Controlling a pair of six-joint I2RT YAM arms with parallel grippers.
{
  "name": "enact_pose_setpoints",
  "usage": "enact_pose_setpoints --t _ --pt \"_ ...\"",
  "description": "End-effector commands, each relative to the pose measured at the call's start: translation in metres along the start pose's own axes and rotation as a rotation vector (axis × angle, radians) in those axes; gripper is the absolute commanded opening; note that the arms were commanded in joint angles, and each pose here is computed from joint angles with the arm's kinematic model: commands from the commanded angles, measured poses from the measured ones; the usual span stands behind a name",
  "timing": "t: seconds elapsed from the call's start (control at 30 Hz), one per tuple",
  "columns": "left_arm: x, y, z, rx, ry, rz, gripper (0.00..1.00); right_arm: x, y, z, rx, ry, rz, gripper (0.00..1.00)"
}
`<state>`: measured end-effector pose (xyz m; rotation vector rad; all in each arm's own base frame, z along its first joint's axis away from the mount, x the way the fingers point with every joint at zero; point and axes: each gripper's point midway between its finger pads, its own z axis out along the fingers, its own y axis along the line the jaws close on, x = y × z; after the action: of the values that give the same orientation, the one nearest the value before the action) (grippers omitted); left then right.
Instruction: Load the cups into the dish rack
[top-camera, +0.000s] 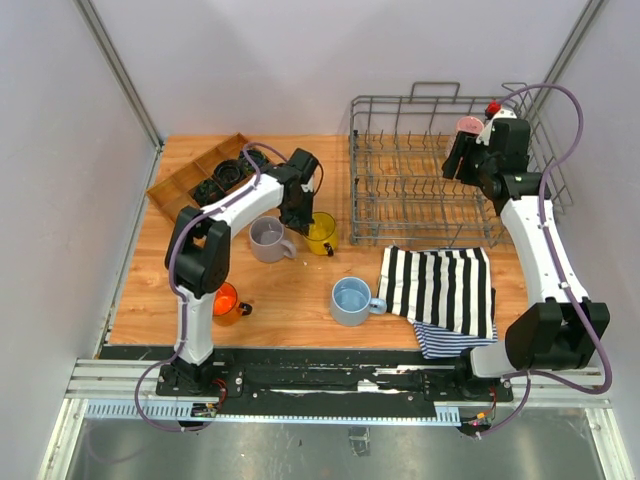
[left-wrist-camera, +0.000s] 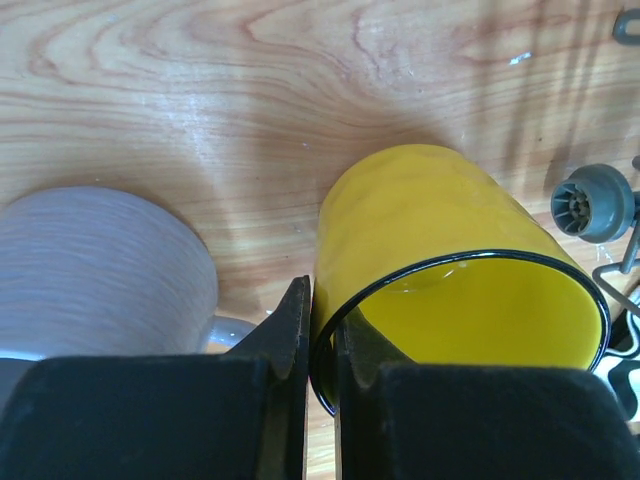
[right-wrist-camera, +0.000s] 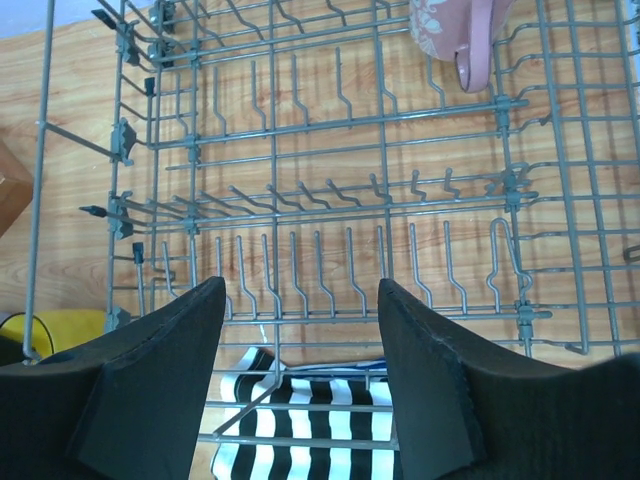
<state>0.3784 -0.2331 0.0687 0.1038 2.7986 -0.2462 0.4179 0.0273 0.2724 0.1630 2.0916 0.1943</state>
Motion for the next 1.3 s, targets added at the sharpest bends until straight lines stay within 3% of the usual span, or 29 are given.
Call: enact_pose_setpoints --t 0.0,0.17,0.37,0.57,0.77,1.0,1.27 --pt "-0.053 0.006 -0.059 0.088 -0.163 -0.095 0.01 -0.011 0.021 -0.009 -0.082 0.022 -0.014 0.63" --pt "-0.104 0.019 -0.130 0.230 -0.368 -0.184 0.01 -0.006 0.051 -0.015 -0.233 0.104 0.057 0.63" --pt "-0.156 -0.025 -0.217 0.627 -0.662 -0.236 0.01 -0.002 0.094 -0.030 -0.449 0.182 0.229 0.63" --pt "-0.189 -0.061 -0.267 0.959 -0.835 -0.274 0.00 -0.012 0.143 -0.053 -0.764 0.203 0.485 0.63" --pt "-0.212 -0.085 -0.293 1.073 -1.022 -0.226 0.01 -0.040 0.164 -0.070 -0.960 0.137 0.694 0.63" --pt "-0.214 -0.119 -0.303 1.175 -1.113 -0.144 0.01 -0.060 0.190 -0.076 -1.099 0.130 0.806 0.64" --pt "-0.212 -0.133 -0.305 1.221 -1.130 -0.103 0.00 -0.052 0.209 -0.058 -1.111 0.164 0.834 0.63"
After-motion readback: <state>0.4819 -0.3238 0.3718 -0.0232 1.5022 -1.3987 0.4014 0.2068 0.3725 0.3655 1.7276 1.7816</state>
